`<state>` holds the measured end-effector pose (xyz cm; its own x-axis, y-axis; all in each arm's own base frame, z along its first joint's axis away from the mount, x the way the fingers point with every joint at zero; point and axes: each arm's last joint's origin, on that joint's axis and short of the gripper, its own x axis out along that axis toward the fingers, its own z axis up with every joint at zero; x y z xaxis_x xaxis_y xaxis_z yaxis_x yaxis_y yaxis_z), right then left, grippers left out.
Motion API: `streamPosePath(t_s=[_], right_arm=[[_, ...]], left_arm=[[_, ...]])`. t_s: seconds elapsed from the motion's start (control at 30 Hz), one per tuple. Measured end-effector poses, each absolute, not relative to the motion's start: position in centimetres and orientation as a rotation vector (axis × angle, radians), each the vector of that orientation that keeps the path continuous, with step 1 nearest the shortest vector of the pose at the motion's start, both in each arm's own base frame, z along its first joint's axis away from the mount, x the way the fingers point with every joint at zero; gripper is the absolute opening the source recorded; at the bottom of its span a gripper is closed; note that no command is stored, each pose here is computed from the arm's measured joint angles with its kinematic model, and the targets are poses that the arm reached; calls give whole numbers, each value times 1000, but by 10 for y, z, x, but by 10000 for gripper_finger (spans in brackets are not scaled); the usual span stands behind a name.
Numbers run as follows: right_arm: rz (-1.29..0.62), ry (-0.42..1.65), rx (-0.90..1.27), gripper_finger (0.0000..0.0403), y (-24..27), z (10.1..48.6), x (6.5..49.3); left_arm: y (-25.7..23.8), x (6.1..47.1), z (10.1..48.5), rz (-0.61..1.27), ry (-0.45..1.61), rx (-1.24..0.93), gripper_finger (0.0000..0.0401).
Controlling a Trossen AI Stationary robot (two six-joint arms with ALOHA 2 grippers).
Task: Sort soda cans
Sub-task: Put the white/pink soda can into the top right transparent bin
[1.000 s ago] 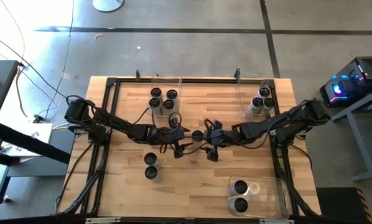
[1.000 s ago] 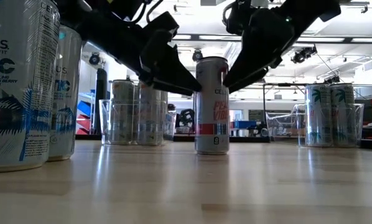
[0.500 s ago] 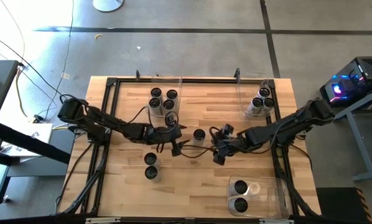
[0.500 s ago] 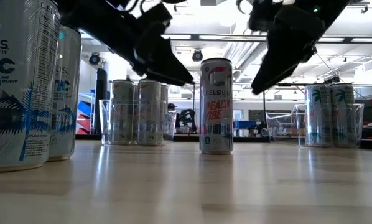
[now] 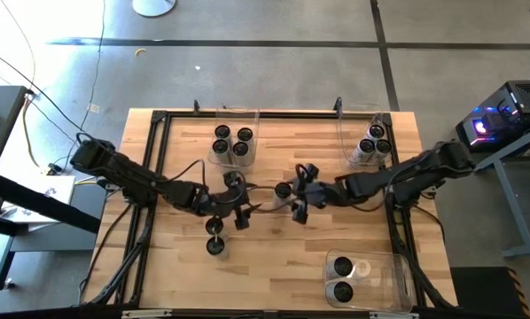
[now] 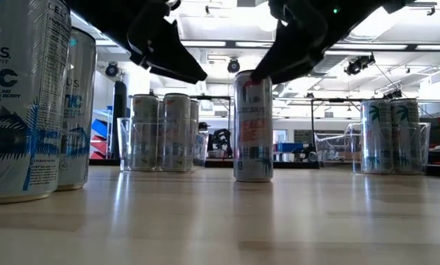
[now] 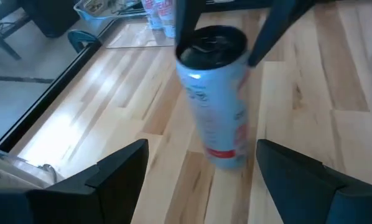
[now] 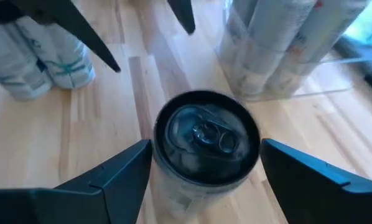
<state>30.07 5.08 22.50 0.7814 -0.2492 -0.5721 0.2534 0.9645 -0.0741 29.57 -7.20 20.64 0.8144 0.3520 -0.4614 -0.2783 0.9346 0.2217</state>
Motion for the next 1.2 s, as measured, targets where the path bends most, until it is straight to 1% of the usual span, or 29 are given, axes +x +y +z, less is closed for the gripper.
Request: streamPosePath(t_s=[0.2,0.37,0.5,0.6,0.7,0.8,0.93,1.07,1.2], right_arm=[[-179,621,20,295,36,224,307],[-168,557,2,295,35,229,312],[-160,580,-9,295,34,221,316],[-157,604,-2,288,34,214,318],[-167,603,-3,269,34,213,319],[-201,590,-13,243,33,215,318],[-326,576,-23,242,29,229,312],[-498,556,-69,242,19,268,289],[-671,510,-63,242,-4,308,245]], left_arm=[[-72,295,204,344,537,151,291],[-72,294,204,345,541,152,291],[-72,294,204,345,540,149,291],[-72,294,204,345,541,149,291],[-72,294,204,347,541,143,291],[-72,294,203,348,547,144,291],[-72,294,203,350,553,141,291],[-72,293,202,352,560,137,291],[-72,293,202,353,567,140,291]])
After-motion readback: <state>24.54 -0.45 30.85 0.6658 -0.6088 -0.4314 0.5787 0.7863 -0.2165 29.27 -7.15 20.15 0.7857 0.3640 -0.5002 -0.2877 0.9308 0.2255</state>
